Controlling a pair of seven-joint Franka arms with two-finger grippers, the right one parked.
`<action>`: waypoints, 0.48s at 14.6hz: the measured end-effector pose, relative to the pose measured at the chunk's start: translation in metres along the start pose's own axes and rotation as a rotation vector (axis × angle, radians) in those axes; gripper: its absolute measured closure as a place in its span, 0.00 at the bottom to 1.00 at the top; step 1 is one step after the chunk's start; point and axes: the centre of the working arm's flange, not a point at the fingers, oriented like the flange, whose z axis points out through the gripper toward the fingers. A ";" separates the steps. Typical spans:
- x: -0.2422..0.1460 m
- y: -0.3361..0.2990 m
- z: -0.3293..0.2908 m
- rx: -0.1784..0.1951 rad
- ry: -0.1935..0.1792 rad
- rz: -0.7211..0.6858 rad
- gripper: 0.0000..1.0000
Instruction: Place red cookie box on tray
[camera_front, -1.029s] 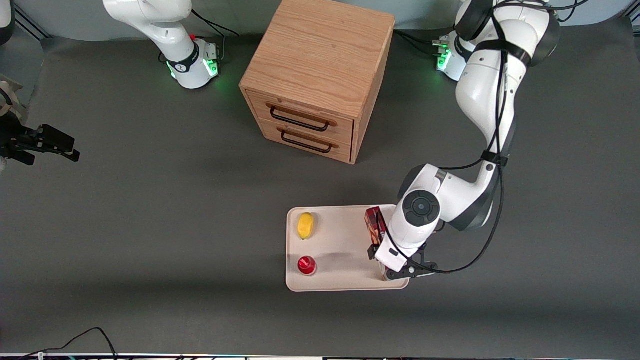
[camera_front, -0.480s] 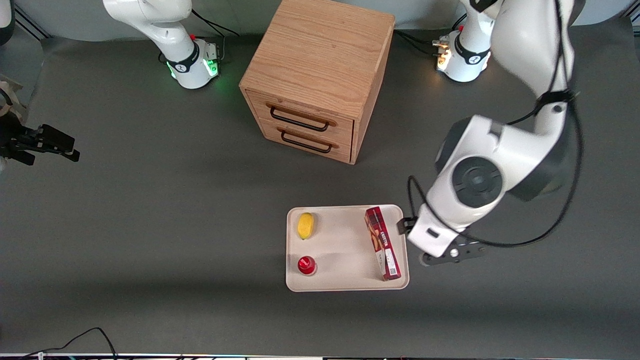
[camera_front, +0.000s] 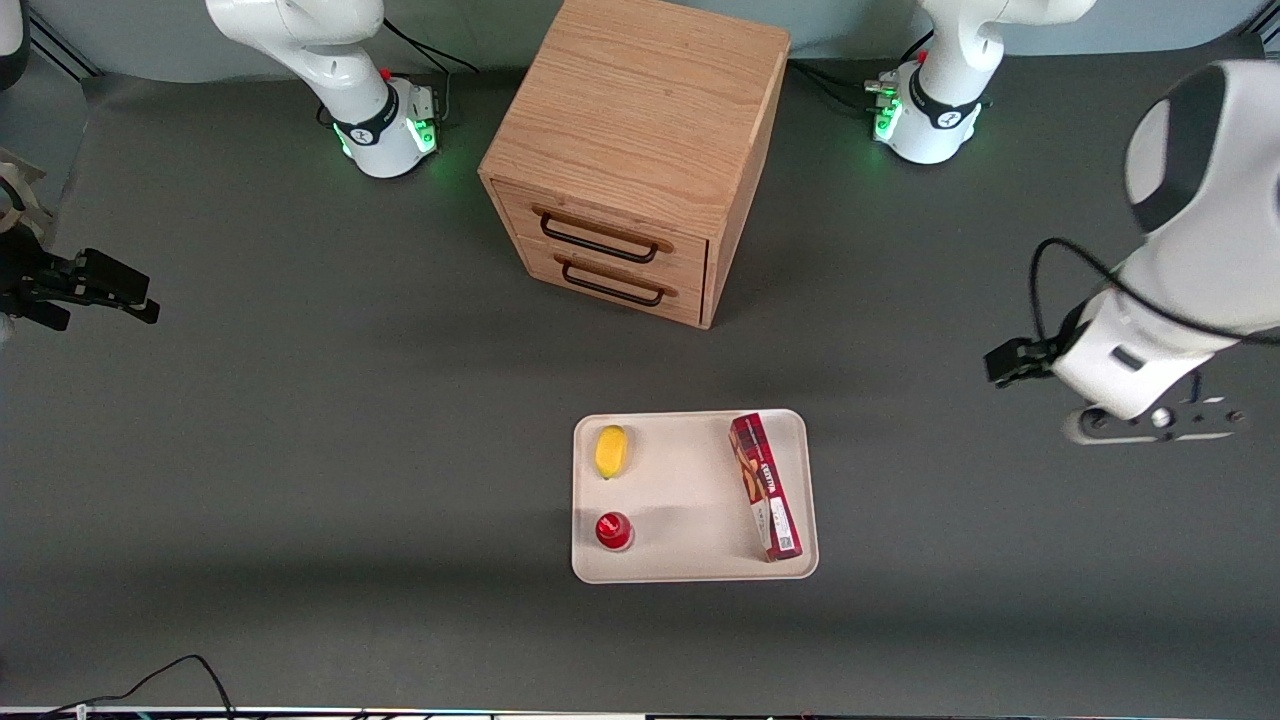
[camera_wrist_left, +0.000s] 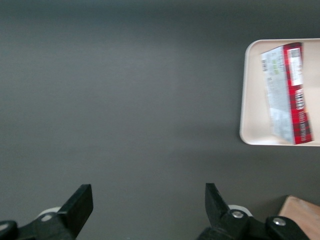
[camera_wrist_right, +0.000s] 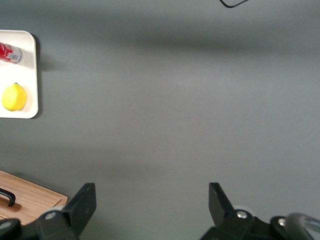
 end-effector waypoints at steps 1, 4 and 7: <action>-0.010 -0.018 0.005 -0.002 0.016 0.005 0.00; -0.033 -0.064 0.025 -0.012 0.014 0.023 0.00; -0.041 -0.099 0.025 -0.099 0.010 0.024 0.00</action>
